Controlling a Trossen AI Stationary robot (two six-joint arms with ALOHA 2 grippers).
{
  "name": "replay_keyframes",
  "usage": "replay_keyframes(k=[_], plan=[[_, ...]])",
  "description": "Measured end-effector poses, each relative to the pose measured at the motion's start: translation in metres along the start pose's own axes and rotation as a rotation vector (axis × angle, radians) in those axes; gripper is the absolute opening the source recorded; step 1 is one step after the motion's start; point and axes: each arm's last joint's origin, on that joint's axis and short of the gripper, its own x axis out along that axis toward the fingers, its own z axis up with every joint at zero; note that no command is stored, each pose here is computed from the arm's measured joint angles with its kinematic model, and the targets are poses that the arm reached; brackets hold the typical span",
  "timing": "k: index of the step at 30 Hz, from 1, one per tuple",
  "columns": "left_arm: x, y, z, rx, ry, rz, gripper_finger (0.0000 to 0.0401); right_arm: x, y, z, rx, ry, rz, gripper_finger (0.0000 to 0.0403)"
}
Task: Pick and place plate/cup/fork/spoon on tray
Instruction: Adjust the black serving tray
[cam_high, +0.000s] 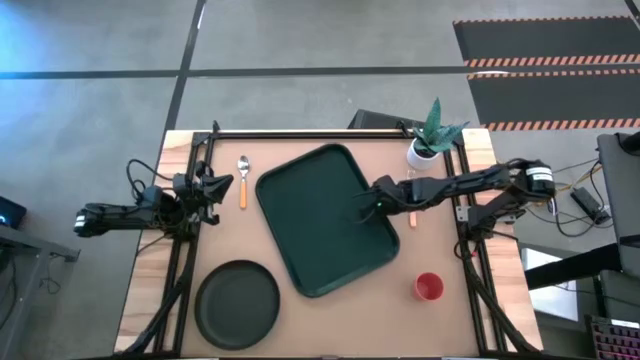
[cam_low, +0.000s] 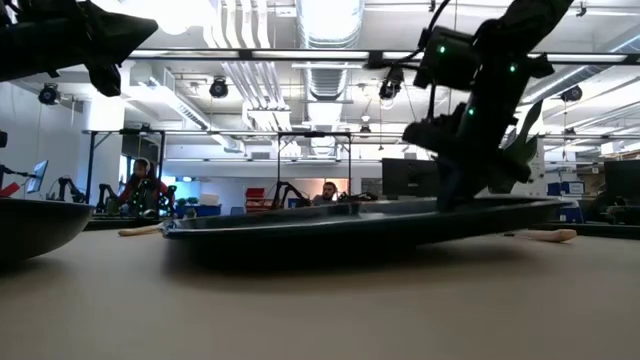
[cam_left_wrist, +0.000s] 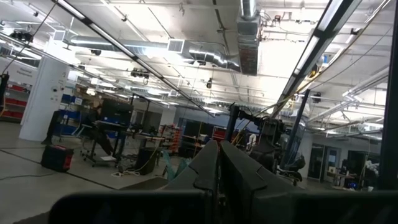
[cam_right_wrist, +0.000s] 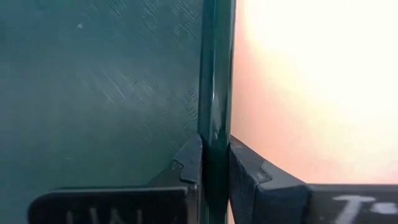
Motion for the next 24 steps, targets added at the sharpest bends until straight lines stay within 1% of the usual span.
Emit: replay_keyframes(k=[2,5,8,12,14,16,19,24], plan=[[0.0,0.0,-0.001,0.001,0.005,0.0,0.0,-0.008,-0.001,0.004,-0.003,-0.021,0.004,0.0029],[0.0,0.0,-0.002,0.004,0.012,0.001,0.0,-0.025,-0.001,0.012,-0.032,-0.042,-0.034,0.0029],[0.0,0.0,-0.003,0.004,0.013,0.003,0.0,-0.042,-0.001,0.022,-0.081,-0.022,-0.068,0.0029],[0.0,0.0,-0.003,0.006,0.018,0.005,0.0,-0.059,0.004,0.037,-0.179,0.017,-0.074,0.0028],[0.0,0.0,-0.003,0.006,0.018,0.005,0.0,-0.063,0.006,0.045,-0.242,0.062,-0.067,0.0027],[0.0,0.0,-0.003,0.006,0.018,0.006,0.0,-0.064,0.006,0.053,-0.294,0.136,-0.064,0.0027],[0.0,0.0,-0.002,0.005,0.017,0.005,0.0,-0.064,0.003,0.065,-0.367,0.23,-0.102,0.0026],[0.0,0.0,-0.002,0.004,0.017,0.006,0.0,-0.06,0.0,0.09,-0.442,0.257,-0.099,0.0026]])
